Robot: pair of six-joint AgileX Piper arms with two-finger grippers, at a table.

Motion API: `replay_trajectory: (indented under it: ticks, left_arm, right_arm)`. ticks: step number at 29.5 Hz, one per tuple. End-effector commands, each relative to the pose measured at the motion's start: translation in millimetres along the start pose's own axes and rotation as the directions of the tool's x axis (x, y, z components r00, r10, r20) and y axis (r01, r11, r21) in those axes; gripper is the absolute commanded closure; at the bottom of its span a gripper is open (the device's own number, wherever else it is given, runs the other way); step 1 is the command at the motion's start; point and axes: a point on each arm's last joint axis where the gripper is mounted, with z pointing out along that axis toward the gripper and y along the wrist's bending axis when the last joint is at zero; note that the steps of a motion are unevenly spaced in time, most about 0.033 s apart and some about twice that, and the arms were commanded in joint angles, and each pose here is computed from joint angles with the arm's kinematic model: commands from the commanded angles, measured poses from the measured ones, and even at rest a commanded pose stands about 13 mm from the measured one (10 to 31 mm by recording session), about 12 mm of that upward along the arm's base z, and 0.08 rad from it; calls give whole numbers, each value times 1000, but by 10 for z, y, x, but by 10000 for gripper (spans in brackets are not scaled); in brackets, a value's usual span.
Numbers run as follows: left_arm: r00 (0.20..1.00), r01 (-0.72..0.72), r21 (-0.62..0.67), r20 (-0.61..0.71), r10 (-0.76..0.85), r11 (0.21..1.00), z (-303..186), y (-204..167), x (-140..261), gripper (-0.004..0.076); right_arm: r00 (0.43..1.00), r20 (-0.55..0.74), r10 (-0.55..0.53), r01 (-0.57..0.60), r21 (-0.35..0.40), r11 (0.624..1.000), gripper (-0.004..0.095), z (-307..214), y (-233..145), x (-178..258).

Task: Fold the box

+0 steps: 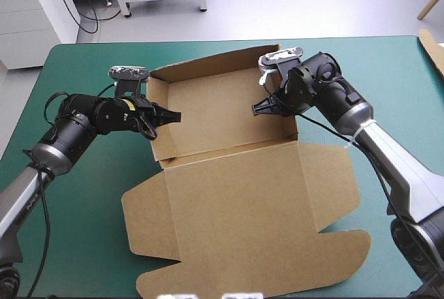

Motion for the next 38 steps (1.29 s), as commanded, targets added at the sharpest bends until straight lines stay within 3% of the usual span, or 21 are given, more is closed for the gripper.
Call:
replay_trajectory:
  ticks: [1,10,18,26,38]
  left_arm:
    - [996,-5,37,91,2,999,-134,-102,-131,731]
    - [993,-19,-5,-115,18,1000,281,-97,-257,731]
    - [989,7,-19,-149,-9,1000,566,-99,-378,731]
    - [973,49,-5,-227,-48,999,920,-98,-287,731]
    - [981,34,0,-191,-33,999,985,-125,-310,724]
  right_arm:
    - [999,51,-8,10,-40,999,928,-89,44,-72]
    - [999,-30,-10,9,-55,998,928,266,28,-78]
    - [992,-90,86,-97,-127,987,929,522,-265,-128]
    - [989,-142,48,-69,-146,987,928,846,-217,-189]
    - [986,-160,47,-70,-144,987,927,1029,-202,-189]
